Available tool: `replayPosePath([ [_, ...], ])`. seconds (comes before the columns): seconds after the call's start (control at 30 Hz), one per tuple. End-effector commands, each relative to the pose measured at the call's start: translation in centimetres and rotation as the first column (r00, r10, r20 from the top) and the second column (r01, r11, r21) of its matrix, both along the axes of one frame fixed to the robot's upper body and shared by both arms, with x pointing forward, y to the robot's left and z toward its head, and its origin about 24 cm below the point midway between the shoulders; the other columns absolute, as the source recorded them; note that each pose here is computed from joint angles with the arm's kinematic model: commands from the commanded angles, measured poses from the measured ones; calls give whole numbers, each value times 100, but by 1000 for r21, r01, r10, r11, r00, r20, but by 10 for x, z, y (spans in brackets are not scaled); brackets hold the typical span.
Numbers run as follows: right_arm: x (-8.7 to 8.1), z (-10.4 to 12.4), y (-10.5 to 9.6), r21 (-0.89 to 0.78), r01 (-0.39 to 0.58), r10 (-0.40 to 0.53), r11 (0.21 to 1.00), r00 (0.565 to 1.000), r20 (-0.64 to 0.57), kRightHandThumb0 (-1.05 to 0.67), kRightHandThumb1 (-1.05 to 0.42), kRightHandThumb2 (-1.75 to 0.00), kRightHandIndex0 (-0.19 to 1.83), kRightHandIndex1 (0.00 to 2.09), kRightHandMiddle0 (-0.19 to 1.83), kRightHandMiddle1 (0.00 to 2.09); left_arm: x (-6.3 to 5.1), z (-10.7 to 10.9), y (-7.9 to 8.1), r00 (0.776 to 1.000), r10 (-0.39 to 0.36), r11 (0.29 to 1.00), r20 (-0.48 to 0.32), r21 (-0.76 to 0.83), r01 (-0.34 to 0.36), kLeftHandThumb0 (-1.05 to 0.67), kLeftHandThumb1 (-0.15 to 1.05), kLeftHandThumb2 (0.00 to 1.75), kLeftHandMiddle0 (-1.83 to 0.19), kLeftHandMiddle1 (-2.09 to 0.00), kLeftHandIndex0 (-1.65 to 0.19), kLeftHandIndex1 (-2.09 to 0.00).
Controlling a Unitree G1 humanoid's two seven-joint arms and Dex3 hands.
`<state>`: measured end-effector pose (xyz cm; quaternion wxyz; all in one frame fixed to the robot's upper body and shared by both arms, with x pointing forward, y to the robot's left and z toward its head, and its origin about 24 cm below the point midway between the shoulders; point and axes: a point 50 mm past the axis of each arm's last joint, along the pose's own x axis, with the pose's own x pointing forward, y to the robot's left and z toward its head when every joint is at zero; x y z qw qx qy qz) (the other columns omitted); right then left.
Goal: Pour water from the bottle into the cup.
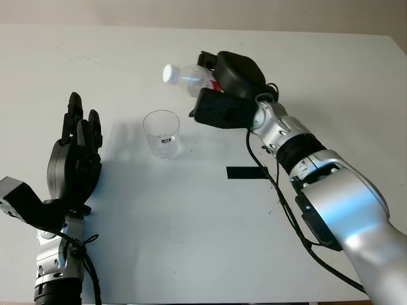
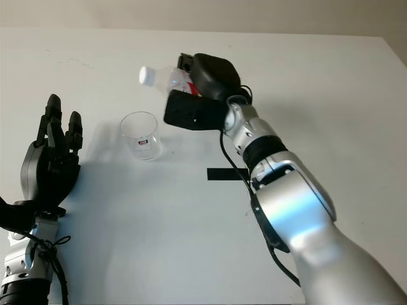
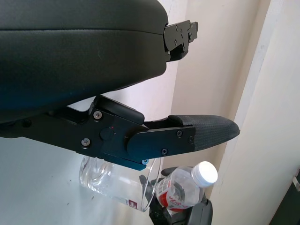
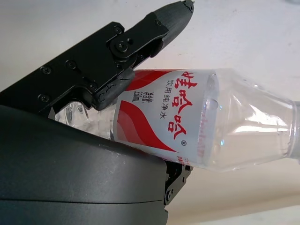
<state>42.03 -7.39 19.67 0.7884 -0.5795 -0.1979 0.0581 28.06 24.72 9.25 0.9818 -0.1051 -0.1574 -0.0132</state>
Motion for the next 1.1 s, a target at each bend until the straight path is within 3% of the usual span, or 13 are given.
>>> replayPosePath([
  [0.0, -1, 17, 9, -35, -26, 29, 999, 996, 85, -14, -104, -9, 89, 209, 51, 209, -2, -4, -2, 1000, 2, 1000, -13, -1, -2, -74, 105, 51, 19, 0, 19, 0],
  [0.33, -5, 22, 12, -113, -63, 86, 992, 973, 213, -15, -105, -23, 94, 209, 37, 209, -2, -8, -2, 1000, 20, 1000, -23, -8, -20, -75, 105, 50, 19, -2, 19, -1],
  [0.5, -5, 23, 6, -165, -50, 95, 985, 957, 275, -14, -102, -30, 113, 209, 42, 209, -2, -8, -3, 1000, 13, 1000, -21, -9, -13, -74, 105, 51, 19, -1, 19, 0],
  [0.83, -6, 26, -3, -255, -39, 126, 966, 934, 335, -17, -103, -29, 112, 209, 43, 209, -2, -9, -4, 1000, 10, 1000, -18, -9, -10, -73, 105, 53, 19, -1, 19, 0],
  [1.07, -6, 30, -5, -344, -19, 157, 939, 911, 380, -21, -104, -18, 101, 209, 43, 209, -3, -9, -3, 1000, 19, 1000, -21, -6, -19, -74, 105, 53, 19, -1, 19, 0],
])
